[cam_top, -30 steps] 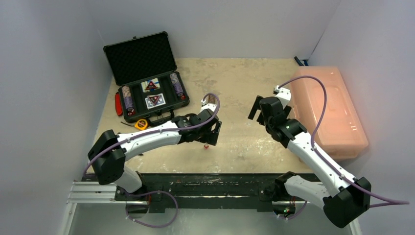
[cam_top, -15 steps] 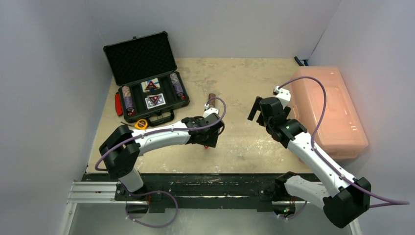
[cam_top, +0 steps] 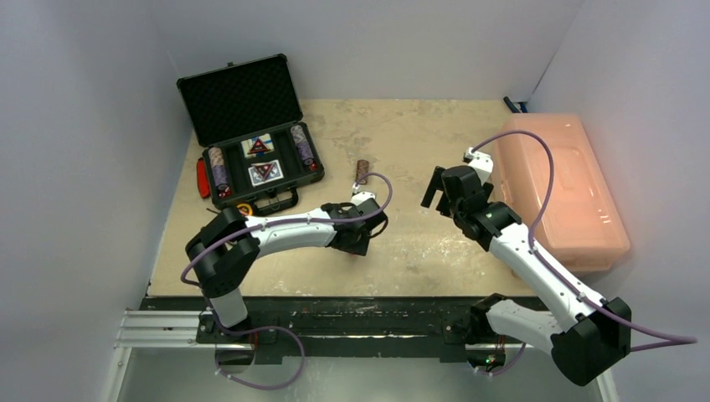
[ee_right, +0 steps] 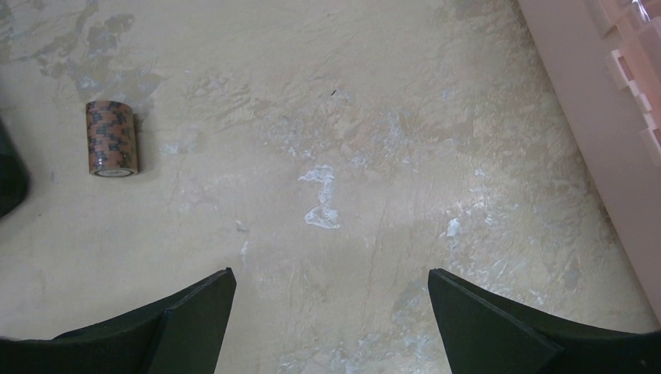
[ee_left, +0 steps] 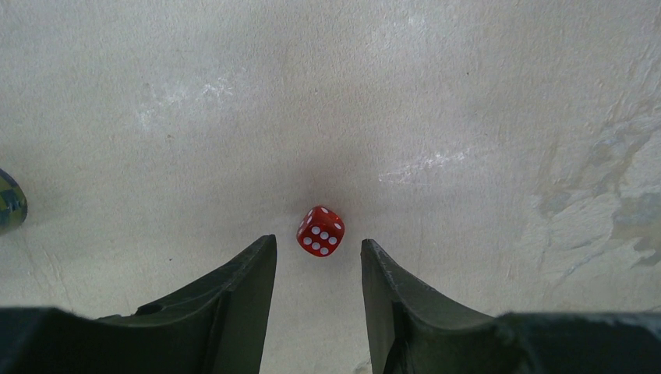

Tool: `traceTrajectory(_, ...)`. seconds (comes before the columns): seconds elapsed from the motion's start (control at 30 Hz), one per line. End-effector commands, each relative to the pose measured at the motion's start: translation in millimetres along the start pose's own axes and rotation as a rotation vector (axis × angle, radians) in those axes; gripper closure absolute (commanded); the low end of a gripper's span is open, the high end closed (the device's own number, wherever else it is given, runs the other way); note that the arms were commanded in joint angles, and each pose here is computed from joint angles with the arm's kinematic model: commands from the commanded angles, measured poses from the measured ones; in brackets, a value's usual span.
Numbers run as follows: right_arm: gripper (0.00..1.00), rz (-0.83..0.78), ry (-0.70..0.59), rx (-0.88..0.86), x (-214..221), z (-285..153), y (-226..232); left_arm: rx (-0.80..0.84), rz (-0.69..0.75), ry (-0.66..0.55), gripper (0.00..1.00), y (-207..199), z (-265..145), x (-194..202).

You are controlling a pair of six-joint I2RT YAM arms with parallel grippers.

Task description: Pack up texas hold em set

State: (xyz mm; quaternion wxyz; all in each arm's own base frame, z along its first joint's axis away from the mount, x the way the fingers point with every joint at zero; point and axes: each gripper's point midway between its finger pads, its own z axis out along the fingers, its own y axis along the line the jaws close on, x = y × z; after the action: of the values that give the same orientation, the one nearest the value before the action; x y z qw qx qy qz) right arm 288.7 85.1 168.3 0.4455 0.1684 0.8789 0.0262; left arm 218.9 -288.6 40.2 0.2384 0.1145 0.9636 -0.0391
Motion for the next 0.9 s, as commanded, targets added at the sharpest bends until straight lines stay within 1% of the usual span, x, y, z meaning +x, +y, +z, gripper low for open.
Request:
traceTrajectory(0.0,0.01,0.001,0.014,0.003,3.6,3.0,-0.7,0.014,-0.013,-0.007,0.57,-6.9,4.9,-3.2)
traceTrajectory(0.37,0.01,-0.004,0.031,-0.006,8.2,4.6,0.8,0.0,0.009,0.006,0.59,-5.6,17.4,3.0)
traceTrajectory(0.57,0.01,-0.006,0.039,-0.006,10.7,5.7,1.0,-0.007,0.01,0.013,0.62,-4.0,20.8,6.8)
traceTrajectory(0.8,0.01,-0.007,0.044,-0.005,13.0,6.7,0.2,-0.016,0.0,0.023,0.7,-2.8,22.2,9.5)
traceTrajectory(0.87,0.01,-0.007,0.044,-0.004,13.0,6.8,0.3,-0.015,-0.002,0.026,0.75,-2.9,22.9,10.6)
